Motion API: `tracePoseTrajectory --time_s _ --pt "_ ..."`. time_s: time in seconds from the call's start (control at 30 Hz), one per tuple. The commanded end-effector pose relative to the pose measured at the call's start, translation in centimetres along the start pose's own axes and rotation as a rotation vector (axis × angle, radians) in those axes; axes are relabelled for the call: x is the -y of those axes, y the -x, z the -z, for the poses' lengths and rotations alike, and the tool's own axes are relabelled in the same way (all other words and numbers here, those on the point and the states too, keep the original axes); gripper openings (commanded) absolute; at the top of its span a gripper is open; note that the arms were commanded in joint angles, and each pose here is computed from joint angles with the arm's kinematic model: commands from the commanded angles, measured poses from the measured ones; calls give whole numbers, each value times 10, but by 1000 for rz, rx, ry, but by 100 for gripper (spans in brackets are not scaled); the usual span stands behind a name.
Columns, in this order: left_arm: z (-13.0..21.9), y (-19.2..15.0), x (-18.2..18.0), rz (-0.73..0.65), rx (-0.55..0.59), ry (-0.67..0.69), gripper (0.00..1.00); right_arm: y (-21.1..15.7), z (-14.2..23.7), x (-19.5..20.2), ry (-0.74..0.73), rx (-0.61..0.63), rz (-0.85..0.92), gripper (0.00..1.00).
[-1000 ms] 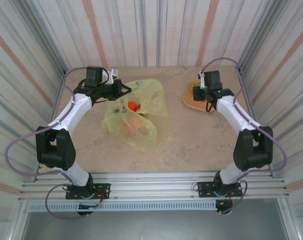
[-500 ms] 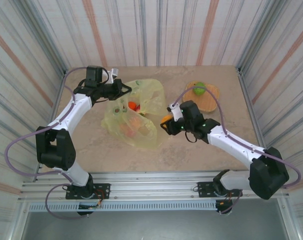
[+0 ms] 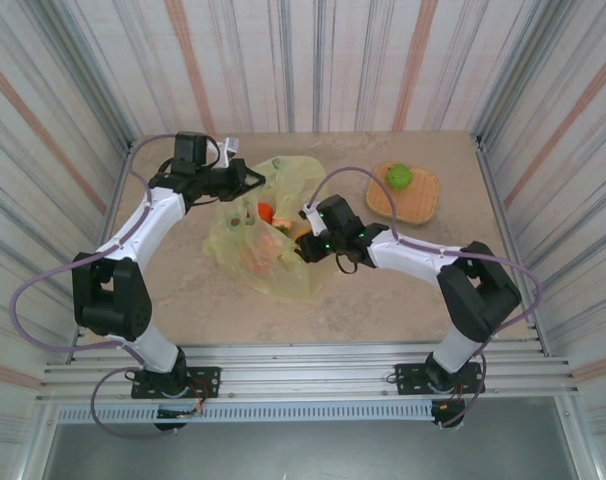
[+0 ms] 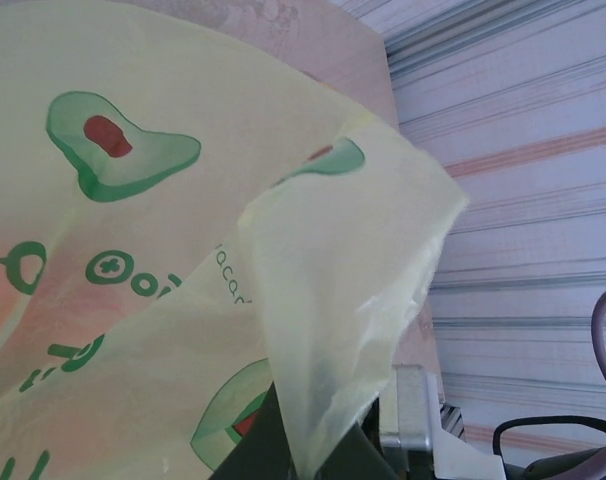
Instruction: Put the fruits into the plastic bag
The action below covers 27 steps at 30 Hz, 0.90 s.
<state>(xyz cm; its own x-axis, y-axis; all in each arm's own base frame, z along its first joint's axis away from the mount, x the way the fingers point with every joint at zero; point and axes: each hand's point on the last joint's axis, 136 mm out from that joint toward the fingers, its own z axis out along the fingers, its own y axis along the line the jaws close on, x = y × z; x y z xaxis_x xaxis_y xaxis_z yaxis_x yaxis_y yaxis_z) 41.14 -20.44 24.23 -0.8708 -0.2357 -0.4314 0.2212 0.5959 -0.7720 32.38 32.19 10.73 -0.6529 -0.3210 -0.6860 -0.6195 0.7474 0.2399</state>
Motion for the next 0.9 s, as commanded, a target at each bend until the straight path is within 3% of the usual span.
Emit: tracePoseTrajectory --time_s 0.0,0.3,0.43,0.87 --pt "2 -4 11 -12 -12 -36 0 30 -12 -4 -17 84 -46 48" --pt "1 -5 14 -16 -16 -42 0 73 -39 6 -111 232 -141 49" --pt "1 -6 14 -15 -17 -41 0 88 -38 -12 -73 270 -123 50" --pt "5 -3 14 -10 -7 -44 0 36 15 -68 247 172 -27 50"
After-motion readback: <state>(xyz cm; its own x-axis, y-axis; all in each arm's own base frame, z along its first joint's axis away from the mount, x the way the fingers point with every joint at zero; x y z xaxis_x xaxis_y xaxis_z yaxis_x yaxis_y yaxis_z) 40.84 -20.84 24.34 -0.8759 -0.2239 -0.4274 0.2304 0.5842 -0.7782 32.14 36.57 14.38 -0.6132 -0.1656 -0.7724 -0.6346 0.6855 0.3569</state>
